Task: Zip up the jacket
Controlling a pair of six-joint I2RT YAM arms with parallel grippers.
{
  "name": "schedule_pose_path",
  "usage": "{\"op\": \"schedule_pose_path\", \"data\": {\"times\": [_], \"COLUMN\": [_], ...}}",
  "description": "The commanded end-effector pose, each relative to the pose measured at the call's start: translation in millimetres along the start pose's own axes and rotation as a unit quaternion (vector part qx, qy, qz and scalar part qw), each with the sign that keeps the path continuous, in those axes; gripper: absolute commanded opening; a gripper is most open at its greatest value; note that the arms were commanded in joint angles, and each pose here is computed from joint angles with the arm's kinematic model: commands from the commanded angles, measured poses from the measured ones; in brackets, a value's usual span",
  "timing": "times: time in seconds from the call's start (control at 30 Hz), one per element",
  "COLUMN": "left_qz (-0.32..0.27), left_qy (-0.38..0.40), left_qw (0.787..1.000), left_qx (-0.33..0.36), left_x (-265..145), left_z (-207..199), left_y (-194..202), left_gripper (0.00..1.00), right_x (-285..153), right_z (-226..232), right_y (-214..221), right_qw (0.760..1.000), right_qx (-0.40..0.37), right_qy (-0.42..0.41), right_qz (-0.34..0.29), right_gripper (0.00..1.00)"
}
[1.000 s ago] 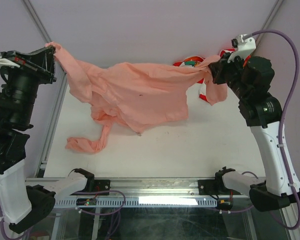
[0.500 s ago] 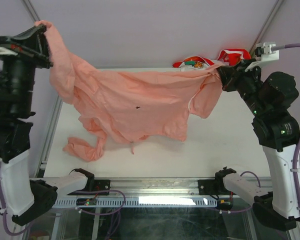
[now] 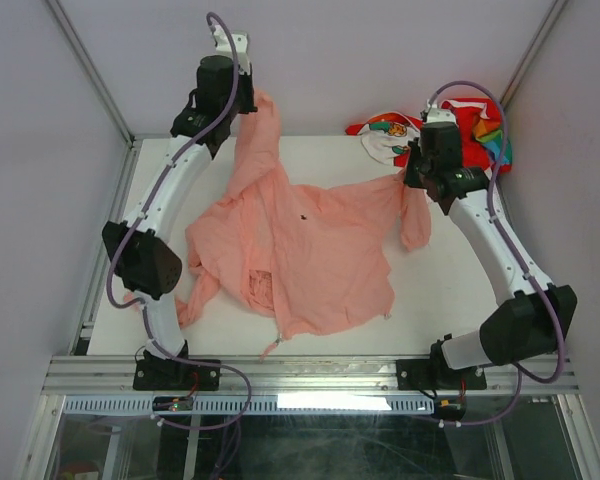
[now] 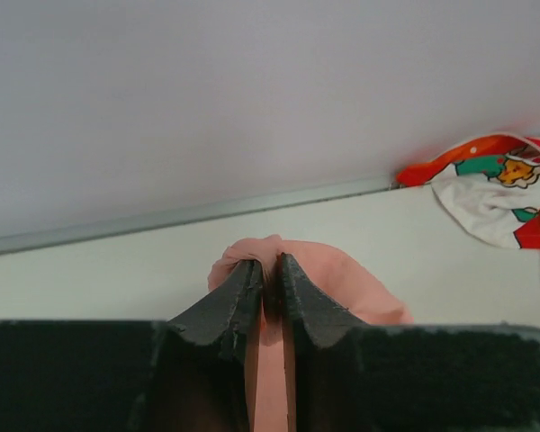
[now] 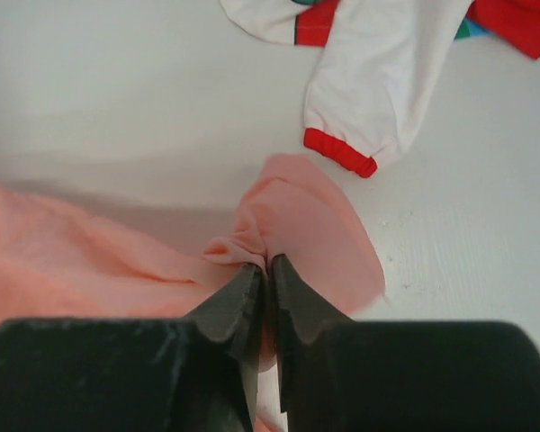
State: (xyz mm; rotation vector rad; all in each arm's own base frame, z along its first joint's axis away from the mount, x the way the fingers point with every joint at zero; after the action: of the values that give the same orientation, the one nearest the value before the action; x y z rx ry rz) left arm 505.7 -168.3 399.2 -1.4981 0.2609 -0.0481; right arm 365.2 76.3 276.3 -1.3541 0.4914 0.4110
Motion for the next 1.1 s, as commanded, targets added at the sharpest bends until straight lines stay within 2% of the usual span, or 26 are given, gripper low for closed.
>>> {"op": "schedule_pose_path", "data": {"times": [0.0,0.07,0.13,0.2,0.3,0.43,0.57,0.7,0.9,1.07], "left_qz": [-0.077,-0.065,-0.048,-0.014,0.045,0.147,0.244,0.289,0.372,0.409], "left_qy": [0.040,0.058,0.062,0.061,0.052,0.023,0.017,0.031,0.039,0.031], "left_qw": [0.995,0.995,0.995,0.996,0.995,0.984,0.962,0.944,0.911,0.898], "left_qx": [-0.041,-0.053,-0.062,-0.068,-0.078,-0.099,-0.120,-0.158,-0.172,-0.158], "left_x": [-4,-7,-15,-25,-48,-89,-130,-167,-170,-148], "left_z": [-3,-9,-10,-10,-7,2,0,-8,-20,-26], "left_y": [-60,-56,-46,-23,16,80,142,175,235,276], "left_gripper": [0.19,0.25,0.41,0.47,0.54,0.64,0.70,0.73,0.71,0.71], "right_x": [0,1,-4,-9,-16,-26,-33,-34,-10,12], "right_z": [-3,2,10,19,28,51,84,113,128,125], "right_y": [-33,-30,-23,-8,17,54,110,165,204,222], "right_qw": [0.999,0.999,0.999,0.998,0.994,0.980,0.962,0.943,0.942,0.945], "right_qx": [0.021,0.016,0.011,0.007,-0.002,-0.022,-0.051,-0.063,-0.067,-0.076], "right_qy": [0.018,0.000,-0.030,-0.070,-0.104,-0.176,-0.222,-0.251,-0.231,-0.197], "right_qz": [-0.047,-0.031,-0.018,0.007,0.039,0.089,0.152,0.212,0.235,0.249], "right_gripper": [0.15,0.25,0.39,0.54,0.63,0.68,0.71,0.74,0.75,0.76]}}
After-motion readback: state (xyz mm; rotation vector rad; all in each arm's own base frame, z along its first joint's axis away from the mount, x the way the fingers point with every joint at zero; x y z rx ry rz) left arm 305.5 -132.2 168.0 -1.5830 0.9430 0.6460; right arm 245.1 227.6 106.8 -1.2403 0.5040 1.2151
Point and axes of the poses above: each gripper's point midway between its finger pads, its own x axis out along the fingers, its own z axis along the line the jaws close on, y = z × x, the point moved 3 cm from there along -x, back along the fingers, and after that the axes turned 5 degrees about x, right-handed, at the moved point
